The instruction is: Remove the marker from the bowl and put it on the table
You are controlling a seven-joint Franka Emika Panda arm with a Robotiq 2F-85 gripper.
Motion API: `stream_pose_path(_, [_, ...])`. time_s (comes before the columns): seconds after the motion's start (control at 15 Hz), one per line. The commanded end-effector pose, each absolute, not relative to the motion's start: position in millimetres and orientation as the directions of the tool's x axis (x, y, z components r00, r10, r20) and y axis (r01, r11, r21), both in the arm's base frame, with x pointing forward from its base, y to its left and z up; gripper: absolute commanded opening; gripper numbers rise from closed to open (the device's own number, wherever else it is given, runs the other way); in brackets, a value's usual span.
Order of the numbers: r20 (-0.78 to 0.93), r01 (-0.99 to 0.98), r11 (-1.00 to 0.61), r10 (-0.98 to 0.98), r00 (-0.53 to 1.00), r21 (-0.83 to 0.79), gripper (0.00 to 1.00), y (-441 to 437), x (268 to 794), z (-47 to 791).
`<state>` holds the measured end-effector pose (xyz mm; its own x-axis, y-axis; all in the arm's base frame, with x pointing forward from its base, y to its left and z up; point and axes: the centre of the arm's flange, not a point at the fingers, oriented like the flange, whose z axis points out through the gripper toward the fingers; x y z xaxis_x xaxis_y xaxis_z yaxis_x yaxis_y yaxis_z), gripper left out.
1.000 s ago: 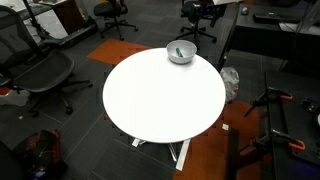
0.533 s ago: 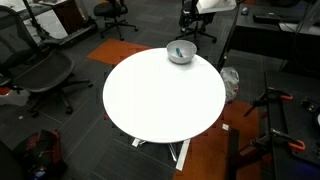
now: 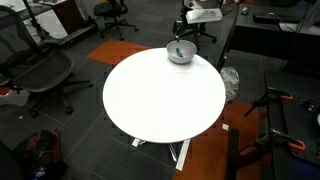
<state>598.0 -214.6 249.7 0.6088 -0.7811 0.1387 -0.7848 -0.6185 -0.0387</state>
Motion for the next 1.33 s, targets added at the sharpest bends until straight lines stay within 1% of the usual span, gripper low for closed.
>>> stream_pose_path(0.0, [0.157,-0.779,-0.625,-0.775,0.612,-0.050,1.00,-226.6,617.1,236.7])
stream_pose_path(0.6, [0.136,-0.767,-0.641,-0.763,0.632,-0.030,1.00,-241.3,636.1,202.2])
stream_pose_path(1.27, [0.091,-0.782,-0.623,-0.780,0.619,-0.018,1.00,-250.7,636.7,155.1])
